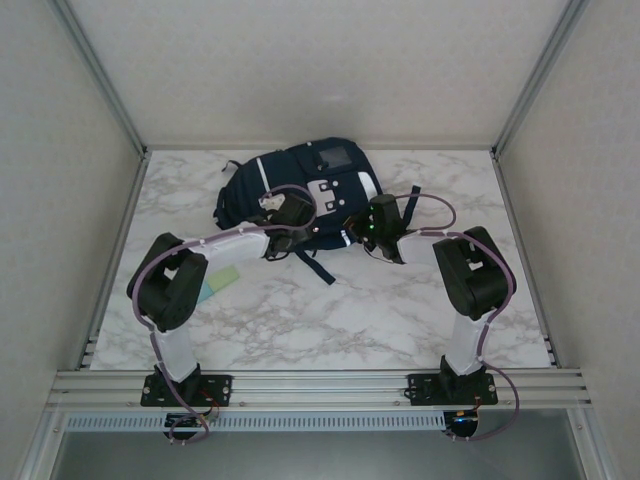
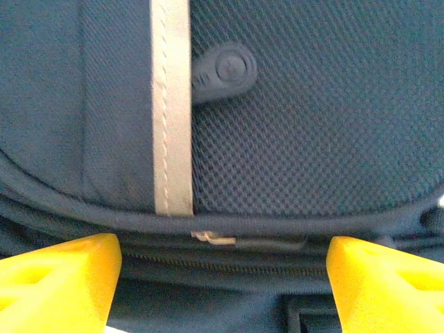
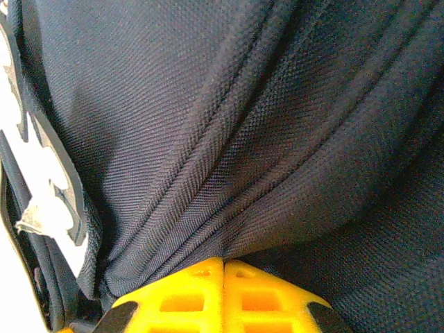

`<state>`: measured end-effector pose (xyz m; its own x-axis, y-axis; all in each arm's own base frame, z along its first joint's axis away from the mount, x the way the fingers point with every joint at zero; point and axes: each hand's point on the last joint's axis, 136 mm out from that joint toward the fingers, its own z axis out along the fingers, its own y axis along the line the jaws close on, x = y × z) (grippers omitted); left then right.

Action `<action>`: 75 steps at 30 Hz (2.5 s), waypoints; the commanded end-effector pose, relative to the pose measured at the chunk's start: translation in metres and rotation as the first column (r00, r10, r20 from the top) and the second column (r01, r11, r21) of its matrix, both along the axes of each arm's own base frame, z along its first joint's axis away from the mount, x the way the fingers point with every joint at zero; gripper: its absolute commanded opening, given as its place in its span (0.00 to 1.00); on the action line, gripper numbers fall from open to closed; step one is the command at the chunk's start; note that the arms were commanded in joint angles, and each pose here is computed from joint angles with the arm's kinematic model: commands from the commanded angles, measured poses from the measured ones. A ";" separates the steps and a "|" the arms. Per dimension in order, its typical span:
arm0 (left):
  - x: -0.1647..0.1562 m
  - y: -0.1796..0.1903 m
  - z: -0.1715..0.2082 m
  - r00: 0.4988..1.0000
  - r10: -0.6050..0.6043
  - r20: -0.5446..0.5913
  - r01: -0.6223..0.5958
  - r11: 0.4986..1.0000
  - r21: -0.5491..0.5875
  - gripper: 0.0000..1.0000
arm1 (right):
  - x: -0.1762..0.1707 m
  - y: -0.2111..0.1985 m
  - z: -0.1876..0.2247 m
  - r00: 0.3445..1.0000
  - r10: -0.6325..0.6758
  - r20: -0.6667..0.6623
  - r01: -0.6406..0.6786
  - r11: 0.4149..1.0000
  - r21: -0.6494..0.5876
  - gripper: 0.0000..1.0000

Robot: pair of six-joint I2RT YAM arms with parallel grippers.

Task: Pack the student bag

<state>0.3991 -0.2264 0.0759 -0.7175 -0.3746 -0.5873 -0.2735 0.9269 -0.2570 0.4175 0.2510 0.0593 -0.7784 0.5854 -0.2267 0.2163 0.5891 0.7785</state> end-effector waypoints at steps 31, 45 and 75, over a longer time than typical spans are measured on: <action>-0.013 0.001 0.029 1.000 -0.016 0.021 0.022 0.955 -0.296 0.68 | -0.018 -0.002 -0.021 0.997 0.057 -0.061 -0.060 0.997 -0.044 0.00; 0.025 0.004 0.013 0.976 0.176 0.130 -0.119 0.925 -0.361 0.32 | -0.021 -0.001 -0.022 0.996 0.071 -0.054 -0.074 0.996 -0.046 0.00; 0.040 0.035 -0.043 0.973 0.230 -0.008 -0.223 0.931 -0.290 0.00 | -0.034 -0.015 -0.052 0.991 0.055 -0.123 -0.065 0.995 -0.076 0.00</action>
<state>0.4621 -0.2121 0.0515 -0.4638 -0.7561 -0.4616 -0.4371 0.6486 -0.6231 0.3977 0.2547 0.0369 -0.8275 0.5196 -0.2127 0.1878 0.6132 0.7673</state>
